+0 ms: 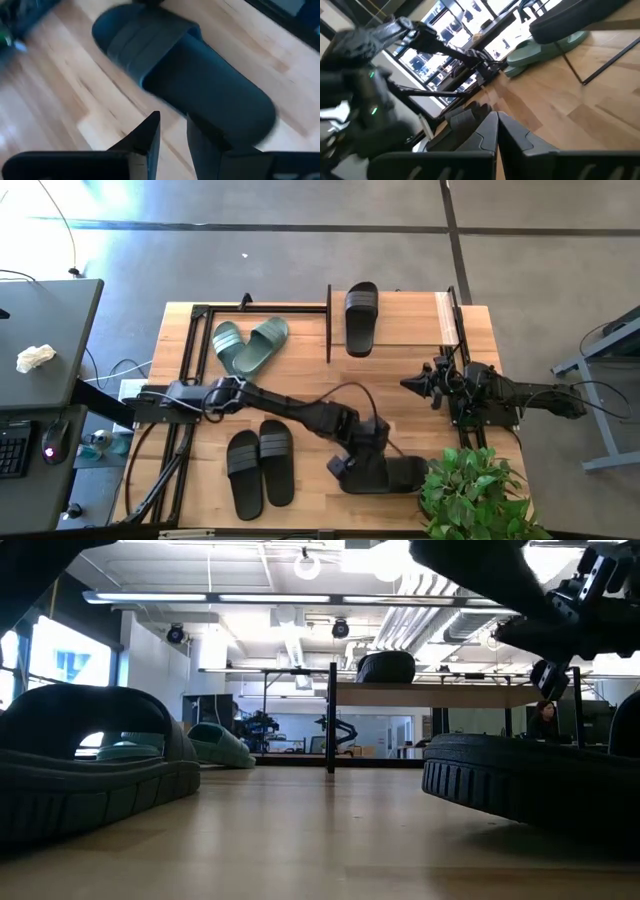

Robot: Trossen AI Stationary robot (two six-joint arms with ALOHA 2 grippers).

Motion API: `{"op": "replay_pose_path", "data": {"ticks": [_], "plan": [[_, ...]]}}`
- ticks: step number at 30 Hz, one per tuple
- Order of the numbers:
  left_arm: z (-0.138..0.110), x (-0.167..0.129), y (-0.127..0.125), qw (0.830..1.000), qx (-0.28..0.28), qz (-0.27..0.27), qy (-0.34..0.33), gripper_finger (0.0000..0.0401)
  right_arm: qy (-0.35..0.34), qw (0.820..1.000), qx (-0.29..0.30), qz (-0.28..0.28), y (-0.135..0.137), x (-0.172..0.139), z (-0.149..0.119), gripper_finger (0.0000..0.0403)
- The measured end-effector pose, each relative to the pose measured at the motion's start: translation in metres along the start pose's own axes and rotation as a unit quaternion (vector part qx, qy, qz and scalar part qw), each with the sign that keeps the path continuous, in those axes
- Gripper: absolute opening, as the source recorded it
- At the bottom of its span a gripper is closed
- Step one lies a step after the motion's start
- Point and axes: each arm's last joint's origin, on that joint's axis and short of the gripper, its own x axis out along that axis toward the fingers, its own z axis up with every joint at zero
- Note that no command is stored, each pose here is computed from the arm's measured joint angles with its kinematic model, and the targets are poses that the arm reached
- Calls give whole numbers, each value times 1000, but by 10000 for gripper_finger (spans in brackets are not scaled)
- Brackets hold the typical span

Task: Pick and place slides into the shelf
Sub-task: Put the black slipper on the shelf

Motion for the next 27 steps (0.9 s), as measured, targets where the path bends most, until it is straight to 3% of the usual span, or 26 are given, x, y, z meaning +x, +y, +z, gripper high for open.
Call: {"op": "replay_pose_path", "data": {"ticks": [9,13,27], "plan": [[10,42,-11,991,113,63,-24,81,-10,1000,-15,-13,-1,0,1,0],[6,49,-8,988,110,107,13,81,-10,1000,-23,-14,-1,0,1,0],[-2,66,-5,986,95,132,34,81,-10,999,-36,-14,-1,0,1,0]]}}
